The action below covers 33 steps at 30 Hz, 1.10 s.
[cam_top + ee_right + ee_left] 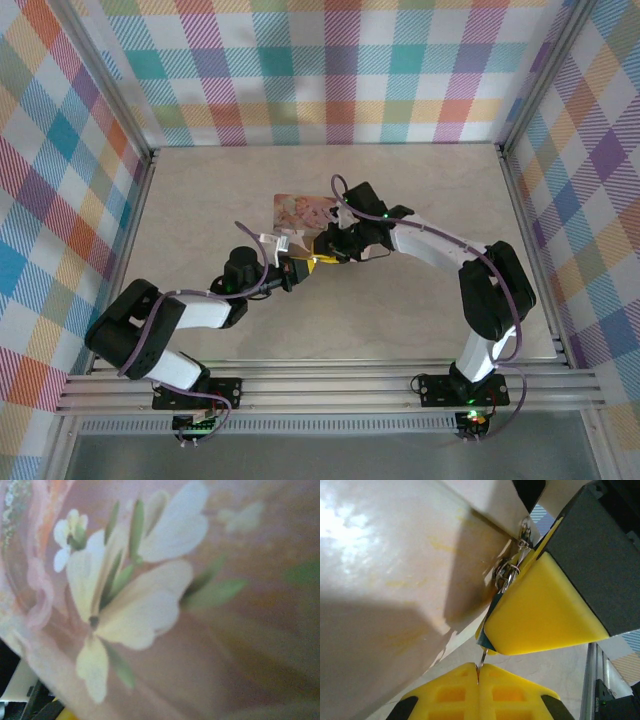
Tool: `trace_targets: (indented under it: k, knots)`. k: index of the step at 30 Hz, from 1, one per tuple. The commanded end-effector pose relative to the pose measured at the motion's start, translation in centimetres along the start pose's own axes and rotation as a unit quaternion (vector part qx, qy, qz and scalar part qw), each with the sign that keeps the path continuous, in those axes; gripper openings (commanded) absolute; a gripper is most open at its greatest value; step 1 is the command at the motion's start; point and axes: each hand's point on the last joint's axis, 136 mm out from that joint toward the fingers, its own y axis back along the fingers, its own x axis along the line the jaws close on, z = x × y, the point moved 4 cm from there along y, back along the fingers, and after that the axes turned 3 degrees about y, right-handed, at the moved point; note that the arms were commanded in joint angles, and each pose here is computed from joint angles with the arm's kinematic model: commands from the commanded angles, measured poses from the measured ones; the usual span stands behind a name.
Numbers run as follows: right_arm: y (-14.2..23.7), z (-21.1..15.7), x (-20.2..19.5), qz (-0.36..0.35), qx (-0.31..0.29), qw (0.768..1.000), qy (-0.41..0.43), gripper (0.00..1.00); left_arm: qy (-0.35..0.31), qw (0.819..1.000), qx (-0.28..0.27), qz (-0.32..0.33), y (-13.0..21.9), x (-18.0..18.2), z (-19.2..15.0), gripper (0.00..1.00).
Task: Unlock the padlock with the key
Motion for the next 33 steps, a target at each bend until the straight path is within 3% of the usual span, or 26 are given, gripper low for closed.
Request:
trace_targets:
  k: [1,12,20,25,33]
  knots:
    - [-2.6,-2.6,0.1,0.043,0.061,0.997,0.005,0.01,-0.035,0.995,-0.063,-0.062,-0.9,-2.4,3.0,0.0]
    - [-6.6,-4.1,-6.5,-0.023,0.021,0.999,-0.029,0.07,-0.015,1.0,0.005,0.003,-3.0,2.8,-4.9,0.0]
    - [-7.2,-3.9,-8.8,-0.07,-0.018,0.997,-0.04,0.23,-0.019,0.998,0.029,0.049,-2.7,4.9,-7.5,0.0]
    - [-7.2,-3.5,-8.8,-0.072,-0.032,0.996,-0.042,0.39,-0.013,0.997,0.041,0.063,-2.8,5.8,-8.5,0.0]
    - [-5.1,-2.9,-7.7,-0.085,-0.077,0.993,-0.037,0.55,-0.014,0.996,0.039,0.075,-2.9,6.4,-8.6,0.0]
